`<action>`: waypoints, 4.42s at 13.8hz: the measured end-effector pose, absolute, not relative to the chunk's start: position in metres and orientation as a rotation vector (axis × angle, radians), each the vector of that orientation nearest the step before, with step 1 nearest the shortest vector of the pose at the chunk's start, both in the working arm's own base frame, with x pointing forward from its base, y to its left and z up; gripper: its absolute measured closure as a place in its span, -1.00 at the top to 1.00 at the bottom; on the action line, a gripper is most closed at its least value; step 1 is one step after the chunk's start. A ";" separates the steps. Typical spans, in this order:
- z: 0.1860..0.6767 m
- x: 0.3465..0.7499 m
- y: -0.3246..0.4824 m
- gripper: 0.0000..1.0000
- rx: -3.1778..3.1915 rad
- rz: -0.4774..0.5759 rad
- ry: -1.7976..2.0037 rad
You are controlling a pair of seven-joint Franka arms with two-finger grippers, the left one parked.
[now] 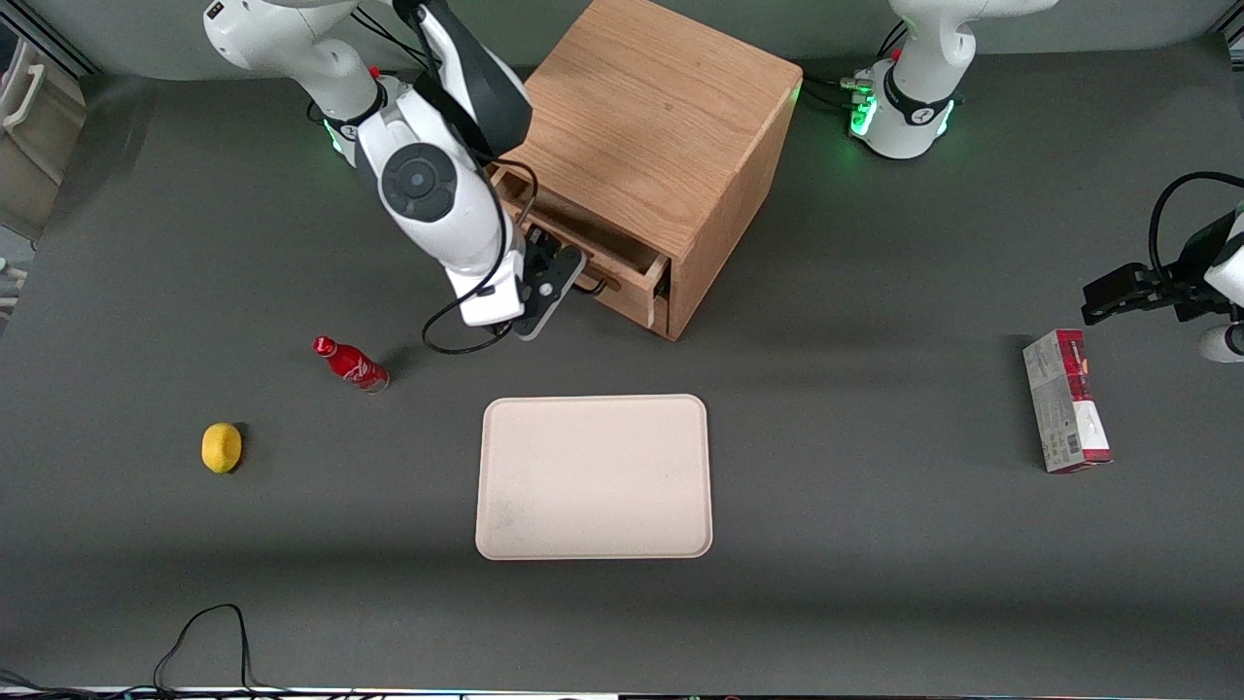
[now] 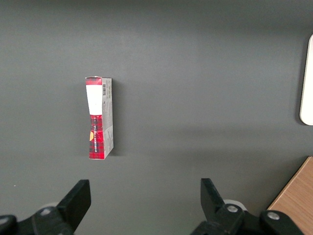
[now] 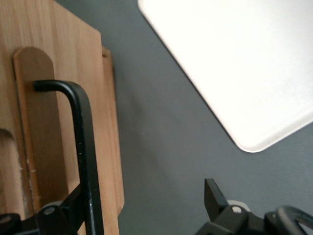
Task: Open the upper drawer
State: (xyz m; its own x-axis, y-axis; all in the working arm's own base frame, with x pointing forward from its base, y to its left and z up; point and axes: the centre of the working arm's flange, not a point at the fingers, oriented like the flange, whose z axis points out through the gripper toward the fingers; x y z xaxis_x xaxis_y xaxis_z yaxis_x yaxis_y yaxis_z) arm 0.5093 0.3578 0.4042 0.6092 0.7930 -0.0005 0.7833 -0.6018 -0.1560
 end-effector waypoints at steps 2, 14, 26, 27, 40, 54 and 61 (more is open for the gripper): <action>0.404 0.524 0.350 1.00 -2.706 0.091 -1.297; 0.389 0.593 0.306 1.00 -2.785 0.072 -1.156; 0.388 0.649 0.248 1.00 -2.767 0.054 -1.230; 0.389 0.650 0.248 1.00 -2.765 0.060 -1.232; 0.430 0.663 0.247 1.00 -2.761 0.048 -1.237; 0.617 0.636 0.087 1.00 -3.042 0.037 -0.507; 0.621 0.619 0.006 1.00 -3.100 -0.007 -0.051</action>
State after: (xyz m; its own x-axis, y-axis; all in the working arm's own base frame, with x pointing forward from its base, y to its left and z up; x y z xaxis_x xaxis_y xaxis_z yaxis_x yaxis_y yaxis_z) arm 0.6191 0.0056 0.6211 0.9994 0.0329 0.0055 0.0331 -0.9986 -0.0408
